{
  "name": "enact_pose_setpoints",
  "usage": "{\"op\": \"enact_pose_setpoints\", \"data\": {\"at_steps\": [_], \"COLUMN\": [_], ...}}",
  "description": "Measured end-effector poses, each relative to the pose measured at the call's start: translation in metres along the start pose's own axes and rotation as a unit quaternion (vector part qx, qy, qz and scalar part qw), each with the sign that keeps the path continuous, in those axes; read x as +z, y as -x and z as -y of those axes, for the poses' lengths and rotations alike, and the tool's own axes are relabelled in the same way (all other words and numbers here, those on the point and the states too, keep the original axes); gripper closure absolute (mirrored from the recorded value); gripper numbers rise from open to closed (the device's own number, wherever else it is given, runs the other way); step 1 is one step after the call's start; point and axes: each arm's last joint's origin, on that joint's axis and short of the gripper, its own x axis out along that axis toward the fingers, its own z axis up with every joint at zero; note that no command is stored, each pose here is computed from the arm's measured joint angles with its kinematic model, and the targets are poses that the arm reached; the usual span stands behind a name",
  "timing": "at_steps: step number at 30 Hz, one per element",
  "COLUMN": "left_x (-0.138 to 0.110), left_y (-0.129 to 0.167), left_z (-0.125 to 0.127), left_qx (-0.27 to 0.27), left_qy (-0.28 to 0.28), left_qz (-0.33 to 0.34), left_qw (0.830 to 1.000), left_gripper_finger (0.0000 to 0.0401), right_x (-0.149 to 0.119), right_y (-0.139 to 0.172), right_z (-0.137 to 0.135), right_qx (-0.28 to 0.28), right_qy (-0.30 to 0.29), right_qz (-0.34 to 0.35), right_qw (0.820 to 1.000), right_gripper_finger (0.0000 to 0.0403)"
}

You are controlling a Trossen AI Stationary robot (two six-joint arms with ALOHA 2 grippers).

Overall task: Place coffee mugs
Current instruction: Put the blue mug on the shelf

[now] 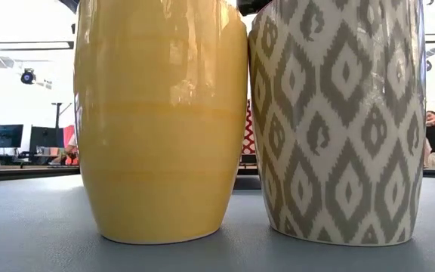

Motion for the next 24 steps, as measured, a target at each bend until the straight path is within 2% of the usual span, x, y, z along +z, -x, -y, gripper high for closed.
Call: {"op": "enact_pose_setpoints", "data": {"at_steps": [7,14,18,24], "left_x": [0.013,0.019,0.022,0.026], "left_y": [0.005,0.029,0.031,0.010], "left_z": [0.005,0.004,0.005,0.008], "left_qx": [-0.016,-0.025,-0.031,-0.017], "left_qy": [-0.017,-0.079,-0.049,0.005], "left_qz": [0.004,0.014,0.021,-0.020], "left_qw": [1.000,0.996,0.998,1.000], "left_gripper_finger": [0.0389,0.0388,0.0388,0.0395], "right_x": [-0.002,-0.005,-0.005,-0.005], "right_y": [0.000,0.000,0.000,0.000], "right_z": [0.000,0.001,0.001,0.001], "right_qx": [-0.002,-0.004,-0.004,-0.004], "right_qy": [0.016,0.029,0.040,0.042], "right_qz": [-0.012,-0.026,-0.025,-0.025], "right_qw": [1.000,0.999,0.999,0.999], "right_gripper_finger": [0.0298,0.0298,0.0298,0.0298]}}
